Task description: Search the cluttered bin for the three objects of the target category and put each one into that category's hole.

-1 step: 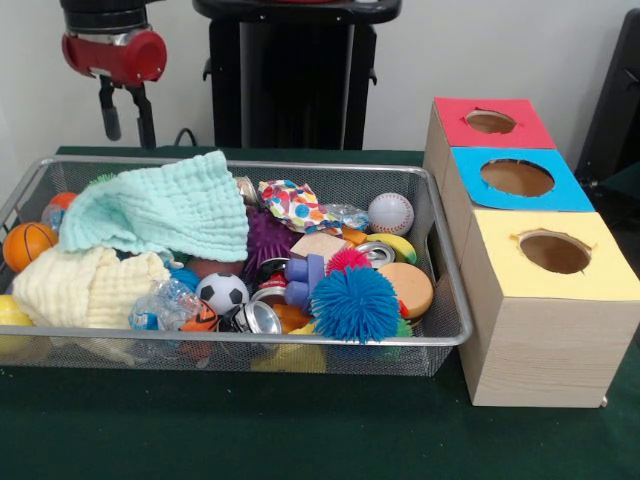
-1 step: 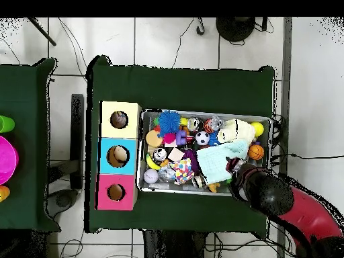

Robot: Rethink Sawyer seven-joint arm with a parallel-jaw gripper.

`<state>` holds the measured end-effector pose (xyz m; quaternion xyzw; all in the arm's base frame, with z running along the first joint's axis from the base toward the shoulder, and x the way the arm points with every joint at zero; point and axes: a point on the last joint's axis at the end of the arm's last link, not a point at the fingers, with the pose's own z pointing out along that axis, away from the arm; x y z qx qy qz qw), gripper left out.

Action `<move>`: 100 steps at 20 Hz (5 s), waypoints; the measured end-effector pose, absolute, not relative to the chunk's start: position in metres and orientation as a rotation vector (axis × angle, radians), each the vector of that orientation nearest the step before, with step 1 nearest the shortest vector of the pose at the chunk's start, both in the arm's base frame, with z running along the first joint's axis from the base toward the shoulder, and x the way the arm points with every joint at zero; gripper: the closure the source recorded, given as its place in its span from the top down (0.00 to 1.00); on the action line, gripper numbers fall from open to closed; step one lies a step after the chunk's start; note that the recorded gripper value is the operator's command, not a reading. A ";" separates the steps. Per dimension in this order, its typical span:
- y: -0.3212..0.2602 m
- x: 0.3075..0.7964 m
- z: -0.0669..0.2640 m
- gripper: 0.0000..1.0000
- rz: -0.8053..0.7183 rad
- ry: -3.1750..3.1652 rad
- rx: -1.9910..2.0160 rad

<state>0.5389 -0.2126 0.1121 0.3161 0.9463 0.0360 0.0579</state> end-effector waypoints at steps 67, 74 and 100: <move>-0.046 0.543 0.024 1.00 0.054 2.872 0.566; -0.044 0.534 0.023 1.00 0.050 2.889 0.568; -0.039 0.491 0.008 0.00 -0.003 2.973 0.579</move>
